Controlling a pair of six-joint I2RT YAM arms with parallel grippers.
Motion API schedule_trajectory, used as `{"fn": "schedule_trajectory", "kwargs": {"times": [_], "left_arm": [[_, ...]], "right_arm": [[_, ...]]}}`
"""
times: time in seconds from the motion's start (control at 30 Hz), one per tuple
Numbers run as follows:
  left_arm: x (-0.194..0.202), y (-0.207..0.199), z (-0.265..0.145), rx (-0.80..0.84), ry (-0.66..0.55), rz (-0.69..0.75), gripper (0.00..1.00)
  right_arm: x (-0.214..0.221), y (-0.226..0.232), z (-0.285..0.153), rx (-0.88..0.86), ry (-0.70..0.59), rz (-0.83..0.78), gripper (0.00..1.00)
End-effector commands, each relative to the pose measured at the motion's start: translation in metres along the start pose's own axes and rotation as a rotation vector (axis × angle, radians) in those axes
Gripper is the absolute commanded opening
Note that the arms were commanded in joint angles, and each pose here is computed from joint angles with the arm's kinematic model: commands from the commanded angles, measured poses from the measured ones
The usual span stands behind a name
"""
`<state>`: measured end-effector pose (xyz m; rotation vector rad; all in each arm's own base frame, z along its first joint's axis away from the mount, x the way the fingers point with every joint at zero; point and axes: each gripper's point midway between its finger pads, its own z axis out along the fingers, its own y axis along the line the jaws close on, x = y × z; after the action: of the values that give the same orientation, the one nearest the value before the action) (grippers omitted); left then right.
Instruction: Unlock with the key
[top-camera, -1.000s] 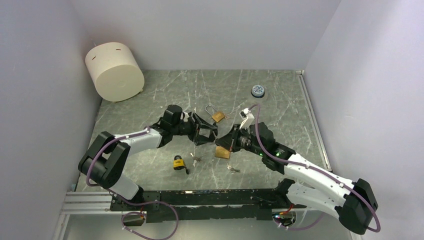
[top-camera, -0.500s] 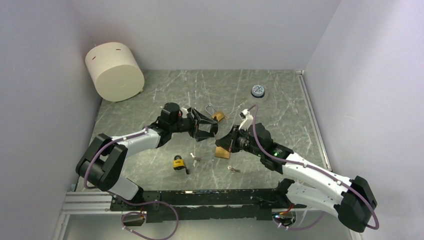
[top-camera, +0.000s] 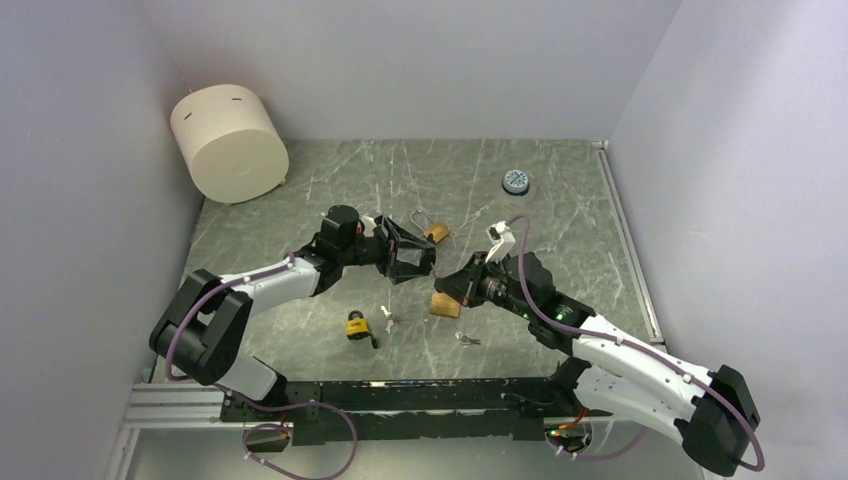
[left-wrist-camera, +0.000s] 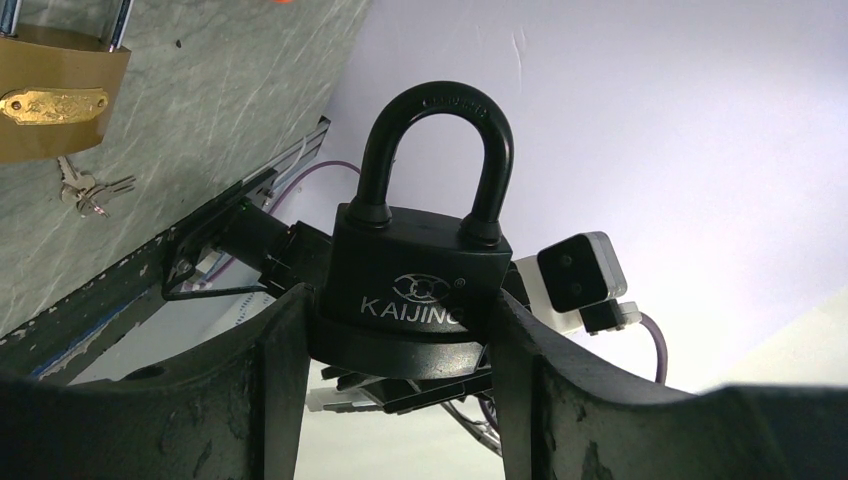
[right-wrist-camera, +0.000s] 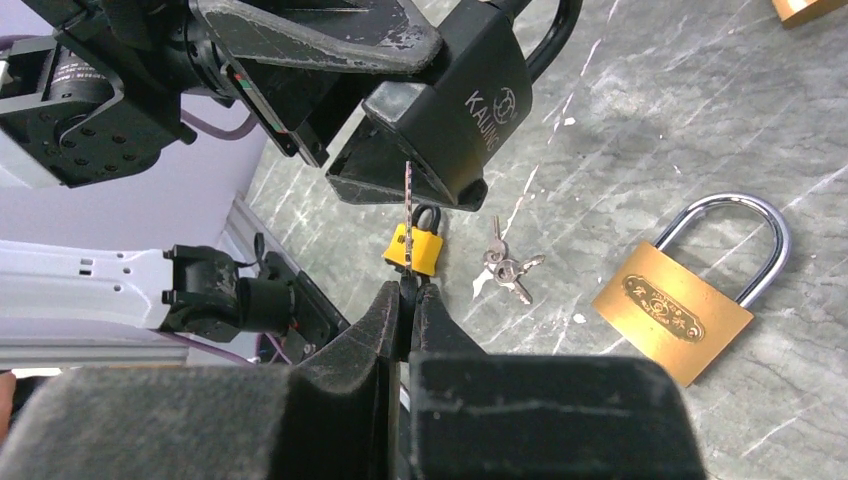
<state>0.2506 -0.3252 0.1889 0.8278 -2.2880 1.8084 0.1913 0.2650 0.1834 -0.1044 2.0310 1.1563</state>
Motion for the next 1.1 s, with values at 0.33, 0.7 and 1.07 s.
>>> {"fn": "schedule_trajectory", "kwargs": {"times": [0.33,0.7,1.07], "left_arm": [[0.027,-0.041,-0.015,0.091,0.053,0.154,0.13],[0.028,-0.043,-0.017,0.092,0.045,0.158,0.13],[0.008,-0.028,-0.028,-0.079,-0.139,0.253,0.13]], "right_arm": [[-0.021,0.021,0.007,-0.076,-0.068,-0.013,0.0],[-0.013,0.012,0.011,-0.039,-0.038,0.011,0.0],[0.011,0.011,-0.005,-0.105,0.023,-0.029,0.0]]}}
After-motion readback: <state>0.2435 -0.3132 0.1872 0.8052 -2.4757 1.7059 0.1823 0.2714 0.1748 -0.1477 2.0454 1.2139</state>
